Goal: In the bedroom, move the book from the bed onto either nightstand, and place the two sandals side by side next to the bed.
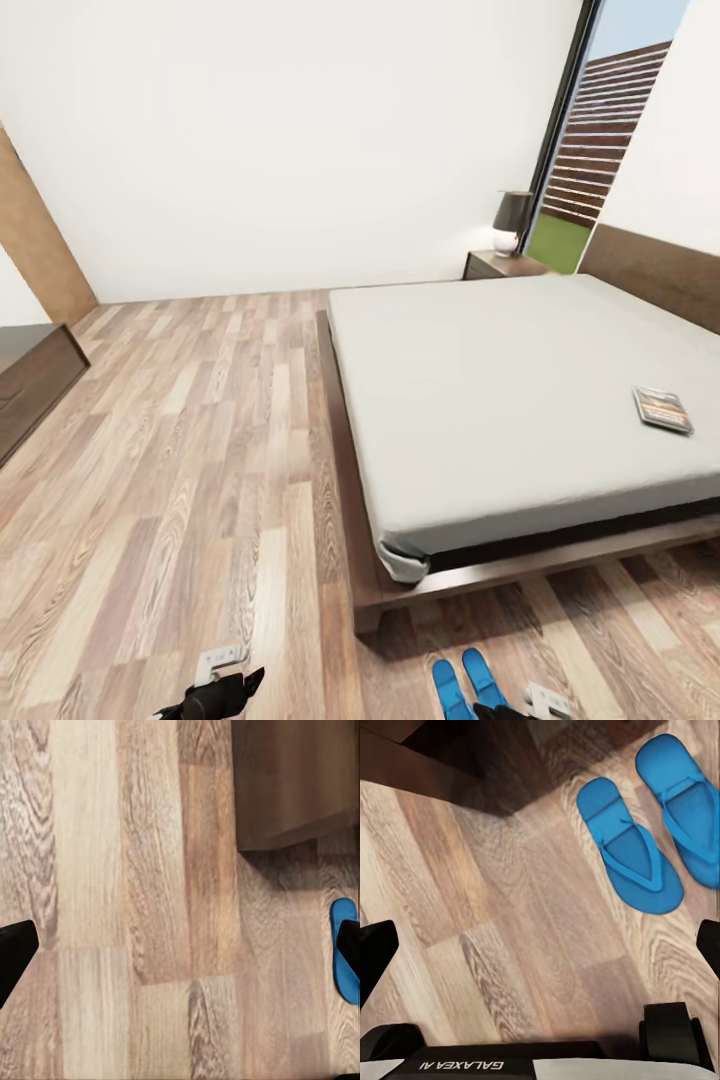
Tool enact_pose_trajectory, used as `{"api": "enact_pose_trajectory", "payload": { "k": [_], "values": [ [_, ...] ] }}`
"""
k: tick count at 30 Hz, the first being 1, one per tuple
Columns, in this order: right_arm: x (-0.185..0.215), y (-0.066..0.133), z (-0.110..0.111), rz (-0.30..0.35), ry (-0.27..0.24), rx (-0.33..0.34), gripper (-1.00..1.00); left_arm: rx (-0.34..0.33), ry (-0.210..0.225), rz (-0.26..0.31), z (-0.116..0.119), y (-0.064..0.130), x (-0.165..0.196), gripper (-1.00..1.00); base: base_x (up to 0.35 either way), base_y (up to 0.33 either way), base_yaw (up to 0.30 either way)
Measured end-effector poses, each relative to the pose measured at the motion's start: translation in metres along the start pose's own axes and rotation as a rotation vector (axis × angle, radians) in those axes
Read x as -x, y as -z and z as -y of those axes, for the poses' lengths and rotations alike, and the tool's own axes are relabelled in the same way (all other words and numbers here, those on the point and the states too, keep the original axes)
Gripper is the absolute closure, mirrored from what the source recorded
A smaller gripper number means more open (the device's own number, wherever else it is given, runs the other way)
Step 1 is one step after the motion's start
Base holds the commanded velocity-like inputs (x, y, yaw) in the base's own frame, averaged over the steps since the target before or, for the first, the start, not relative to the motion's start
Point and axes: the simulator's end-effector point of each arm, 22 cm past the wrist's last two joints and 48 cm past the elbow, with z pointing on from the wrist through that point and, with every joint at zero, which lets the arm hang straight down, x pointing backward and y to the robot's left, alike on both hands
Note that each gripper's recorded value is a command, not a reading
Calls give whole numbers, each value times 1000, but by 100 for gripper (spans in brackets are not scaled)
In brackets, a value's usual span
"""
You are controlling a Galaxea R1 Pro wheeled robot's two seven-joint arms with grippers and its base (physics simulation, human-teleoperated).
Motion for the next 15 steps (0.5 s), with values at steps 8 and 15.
{"api": "enact_pose_trajectory", "payload": {
  "k": [8,15],
  "values": [
    [0,0,0,0,0,0,-100,0,0,0,0,0,0,-100,0,0,-300],
    [0,0,0,0,0,0,-100,-1,0,-1,1,0,-1,-100,0,0,-300]
  ]
}}
